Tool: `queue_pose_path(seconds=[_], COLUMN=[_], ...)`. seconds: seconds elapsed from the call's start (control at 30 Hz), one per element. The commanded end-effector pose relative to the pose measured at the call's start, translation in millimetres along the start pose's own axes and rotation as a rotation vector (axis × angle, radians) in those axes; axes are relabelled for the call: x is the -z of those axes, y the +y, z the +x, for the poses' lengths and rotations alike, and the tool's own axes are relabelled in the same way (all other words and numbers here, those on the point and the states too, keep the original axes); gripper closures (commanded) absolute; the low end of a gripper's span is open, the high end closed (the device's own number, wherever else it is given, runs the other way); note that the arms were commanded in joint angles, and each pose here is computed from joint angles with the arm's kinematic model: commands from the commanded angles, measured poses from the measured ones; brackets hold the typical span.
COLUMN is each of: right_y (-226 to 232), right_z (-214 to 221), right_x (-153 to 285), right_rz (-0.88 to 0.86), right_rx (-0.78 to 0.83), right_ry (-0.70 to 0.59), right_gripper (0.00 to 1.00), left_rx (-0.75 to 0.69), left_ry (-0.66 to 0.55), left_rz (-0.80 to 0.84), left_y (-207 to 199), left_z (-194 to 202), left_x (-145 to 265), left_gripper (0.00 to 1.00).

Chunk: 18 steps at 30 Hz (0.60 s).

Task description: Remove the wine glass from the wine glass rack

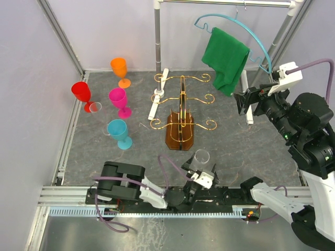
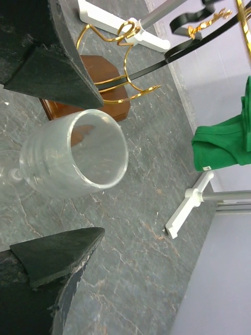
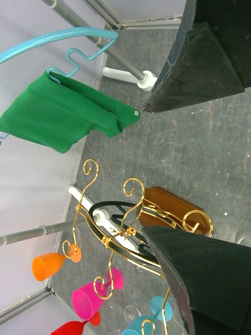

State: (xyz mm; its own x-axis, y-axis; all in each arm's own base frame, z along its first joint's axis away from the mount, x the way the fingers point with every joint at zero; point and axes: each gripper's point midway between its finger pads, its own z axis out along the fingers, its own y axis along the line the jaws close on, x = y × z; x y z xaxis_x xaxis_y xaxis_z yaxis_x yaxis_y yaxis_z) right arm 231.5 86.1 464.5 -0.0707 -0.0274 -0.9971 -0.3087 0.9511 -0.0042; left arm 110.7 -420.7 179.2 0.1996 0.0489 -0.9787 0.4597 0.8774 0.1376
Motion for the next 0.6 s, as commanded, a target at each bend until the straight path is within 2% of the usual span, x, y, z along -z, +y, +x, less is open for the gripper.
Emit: queue_pose_path(seconds=[0.0,0.4,0.57], right_y=[1,11,5], right_z=[-6,-3,2], right_x=[-3,-11,-16], right_rz=[0.002,-0.041,0.005], right_rx=[-0.030,-0.063,-0.085], right_ry=[-0.024,-0.027,0.017], right_gripper=[0.03,0.02,0.03], left_rx=[0.172,0.165,0.142], left_ry=[-0.039,-0.015,0.018], left_rz=[-0.066,-0.108,-0.138], left_y=[24,49,66], left_z=[-50,-81,-118], left_x=[15,25,32], left_gripper=[0.01,0.01,0.01])
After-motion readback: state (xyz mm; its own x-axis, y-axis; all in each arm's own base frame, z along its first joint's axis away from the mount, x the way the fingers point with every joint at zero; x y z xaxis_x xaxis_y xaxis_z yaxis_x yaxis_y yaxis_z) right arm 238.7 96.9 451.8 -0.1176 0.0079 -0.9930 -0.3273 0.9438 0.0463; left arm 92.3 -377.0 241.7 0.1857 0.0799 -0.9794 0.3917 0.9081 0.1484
